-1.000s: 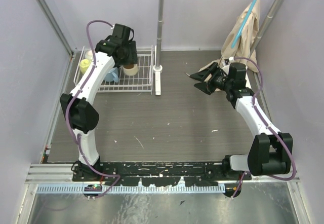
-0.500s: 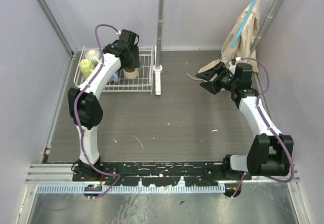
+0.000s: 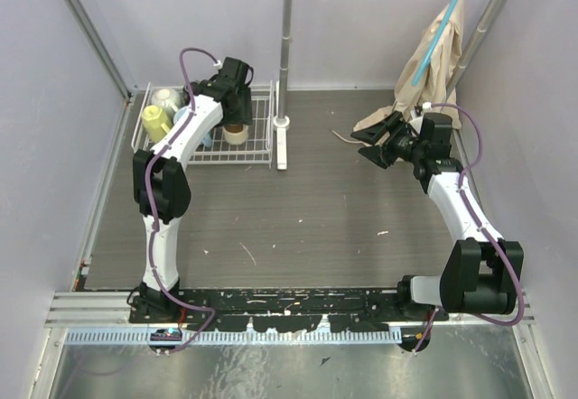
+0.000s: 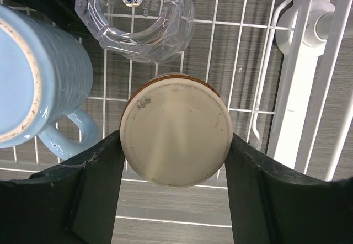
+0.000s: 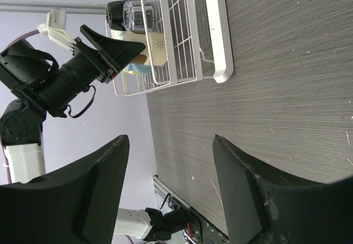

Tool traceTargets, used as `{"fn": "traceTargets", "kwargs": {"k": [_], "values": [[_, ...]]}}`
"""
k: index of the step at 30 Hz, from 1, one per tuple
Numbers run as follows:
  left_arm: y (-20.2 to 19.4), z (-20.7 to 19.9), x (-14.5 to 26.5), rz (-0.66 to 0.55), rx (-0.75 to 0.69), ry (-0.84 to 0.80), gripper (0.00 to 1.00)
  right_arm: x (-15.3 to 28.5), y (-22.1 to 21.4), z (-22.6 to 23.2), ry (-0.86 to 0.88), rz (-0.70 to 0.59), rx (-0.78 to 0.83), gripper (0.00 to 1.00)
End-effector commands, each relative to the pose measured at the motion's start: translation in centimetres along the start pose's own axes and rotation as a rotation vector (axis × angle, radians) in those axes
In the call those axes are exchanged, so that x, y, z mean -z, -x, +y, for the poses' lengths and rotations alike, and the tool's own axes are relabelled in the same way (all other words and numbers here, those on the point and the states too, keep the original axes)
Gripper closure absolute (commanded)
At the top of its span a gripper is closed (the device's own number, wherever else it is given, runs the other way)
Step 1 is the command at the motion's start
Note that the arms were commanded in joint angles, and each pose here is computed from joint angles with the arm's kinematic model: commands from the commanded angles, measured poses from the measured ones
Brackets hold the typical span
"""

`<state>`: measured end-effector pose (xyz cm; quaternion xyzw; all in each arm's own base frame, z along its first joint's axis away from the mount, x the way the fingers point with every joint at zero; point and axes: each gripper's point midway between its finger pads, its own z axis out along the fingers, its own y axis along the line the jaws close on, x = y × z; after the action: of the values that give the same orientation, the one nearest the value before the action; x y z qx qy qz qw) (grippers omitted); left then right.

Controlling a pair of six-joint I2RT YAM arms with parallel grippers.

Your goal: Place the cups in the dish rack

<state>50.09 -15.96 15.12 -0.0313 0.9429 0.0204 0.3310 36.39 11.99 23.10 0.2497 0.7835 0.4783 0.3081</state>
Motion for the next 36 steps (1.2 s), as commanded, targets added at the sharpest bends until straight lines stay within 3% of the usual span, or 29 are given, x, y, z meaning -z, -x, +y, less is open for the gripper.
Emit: {"fn": "traceTargets", "kwargs": {"k": [1, 20, 29, 36], "values": [[1.0, 0.2, -0.7, -0.048, 0.024, 0.009, 0.86, 0.3, 0.2, 0.3, 0.018, -0.004, 0.034, 0.32], [-1.2, 1.2, -3.1, -0.019, 0.033, 0.034, 0.84, 0.3, 0.1, -0.3, 0.000, -0.002, 0.033, 0.33], [-2.2, 1.2, -3.3, -0.012, 0.054, 0.029, 0.58, 0.2, 0.1, -0.5, -0.009, -0.001, 0.038, 0.33], [-2.7, 1.0, -3.1, 0.003, 0.064, 0.013, 0.29, 0.2, 0.0, -0.8, -0.014, 0.002, 0.036, 0.33]]}}
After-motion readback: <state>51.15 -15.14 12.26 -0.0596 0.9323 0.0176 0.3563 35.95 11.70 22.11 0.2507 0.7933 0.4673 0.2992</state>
